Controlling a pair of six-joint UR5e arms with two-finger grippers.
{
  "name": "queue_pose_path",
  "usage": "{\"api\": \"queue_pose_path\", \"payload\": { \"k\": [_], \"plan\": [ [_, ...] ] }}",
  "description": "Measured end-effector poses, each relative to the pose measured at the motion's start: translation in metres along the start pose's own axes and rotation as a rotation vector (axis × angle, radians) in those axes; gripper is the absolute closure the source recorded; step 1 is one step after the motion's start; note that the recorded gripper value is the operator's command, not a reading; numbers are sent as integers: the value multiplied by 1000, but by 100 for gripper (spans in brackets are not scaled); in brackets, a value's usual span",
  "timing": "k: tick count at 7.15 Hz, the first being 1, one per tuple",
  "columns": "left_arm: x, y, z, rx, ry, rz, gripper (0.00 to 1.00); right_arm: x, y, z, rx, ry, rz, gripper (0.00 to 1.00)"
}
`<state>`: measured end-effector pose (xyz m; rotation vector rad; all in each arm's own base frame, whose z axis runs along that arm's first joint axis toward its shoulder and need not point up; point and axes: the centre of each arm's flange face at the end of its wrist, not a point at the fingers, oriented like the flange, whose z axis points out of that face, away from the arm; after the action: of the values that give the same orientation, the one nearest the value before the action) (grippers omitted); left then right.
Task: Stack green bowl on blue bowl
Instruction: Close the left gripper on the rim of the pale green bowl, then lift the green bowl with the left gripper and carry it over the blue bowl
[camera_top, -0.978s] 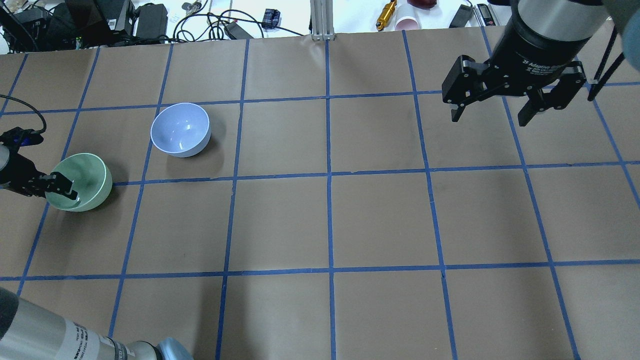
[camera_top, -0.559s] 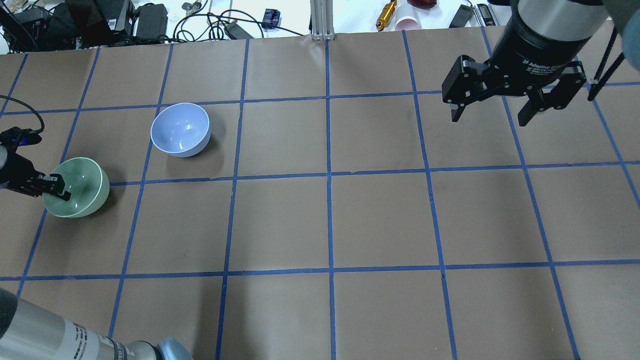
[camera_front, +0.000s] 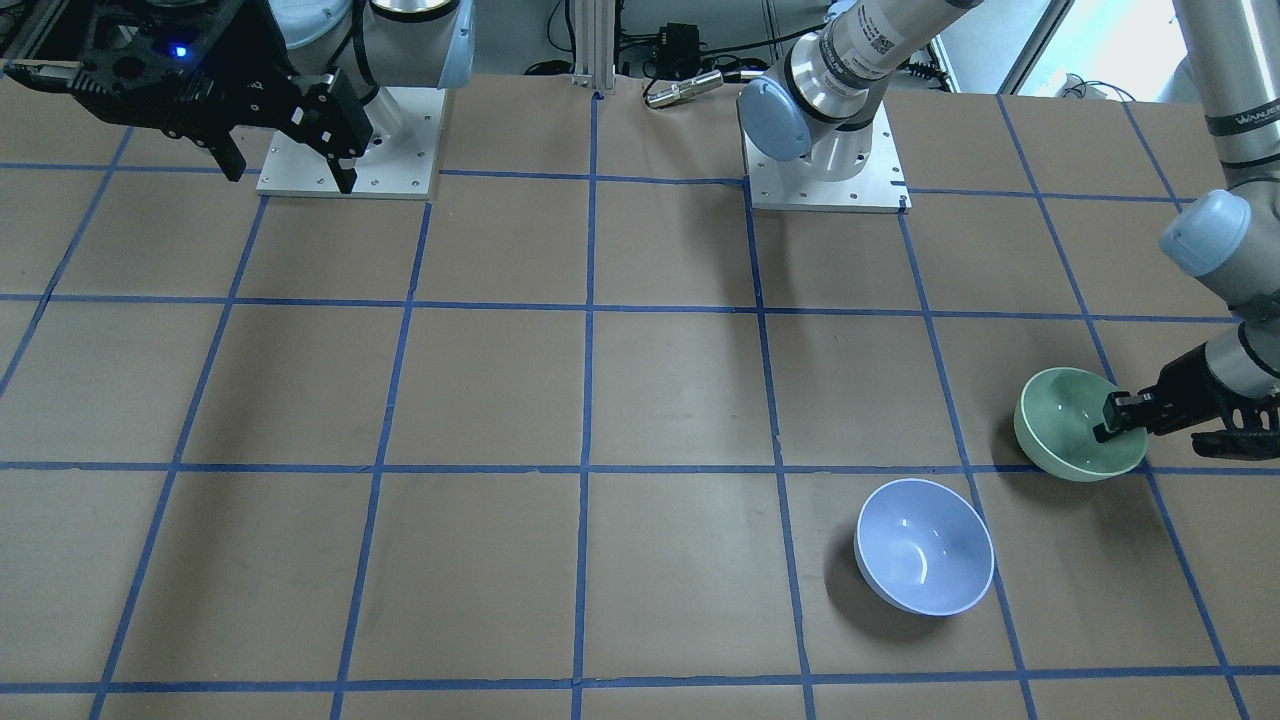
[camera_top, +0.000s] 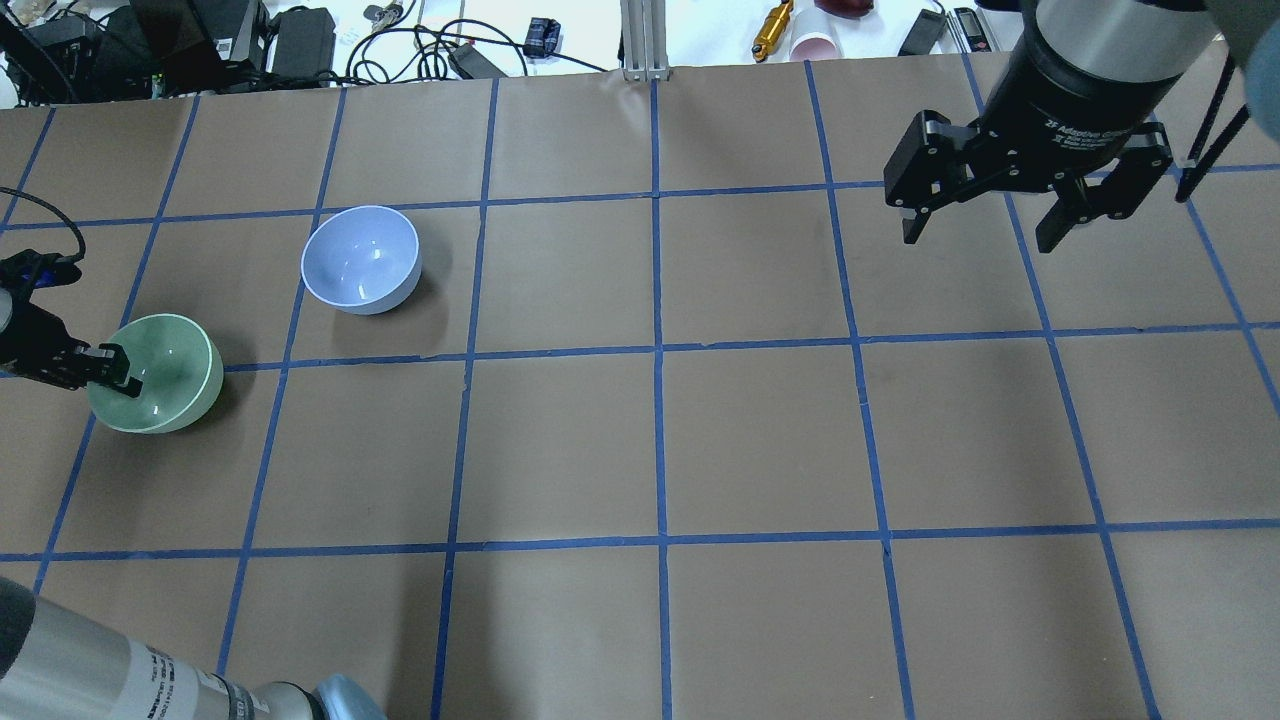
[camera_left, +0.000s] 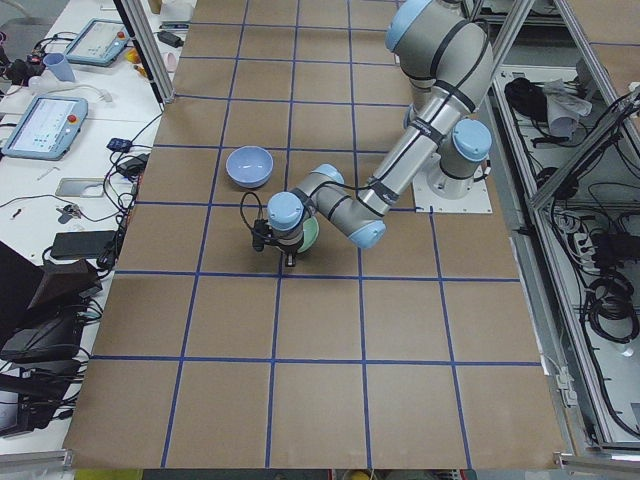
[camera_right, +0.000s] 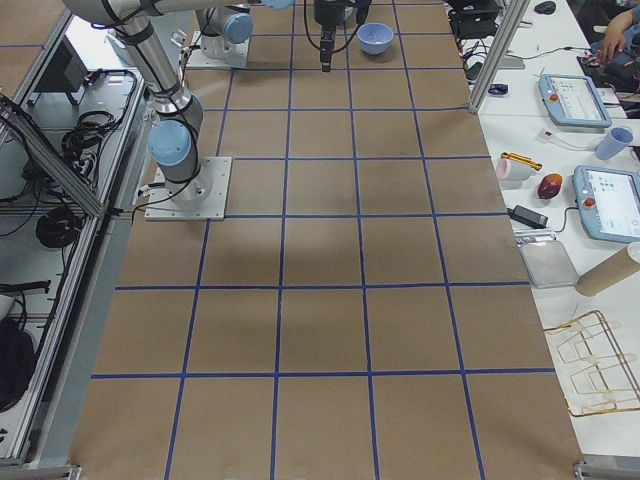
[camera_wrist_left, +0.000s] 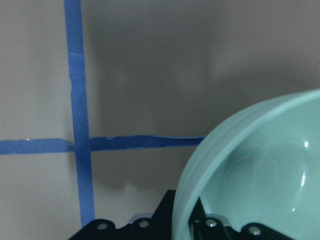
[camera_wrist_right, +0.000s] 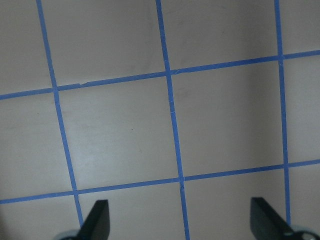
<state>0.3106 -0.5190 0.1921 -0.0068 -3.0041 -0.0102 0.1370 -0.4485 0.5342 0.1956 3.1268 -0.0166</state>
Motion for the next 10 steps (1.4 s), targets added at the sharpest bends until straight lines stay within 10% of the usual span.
{"api": "queue_pose_path", "payload": {
  "k": [10],
  "plan": [
    [22,-33,-78,67,89,-17,100,0,0,0,-1,0,0,0]
  ]
}}
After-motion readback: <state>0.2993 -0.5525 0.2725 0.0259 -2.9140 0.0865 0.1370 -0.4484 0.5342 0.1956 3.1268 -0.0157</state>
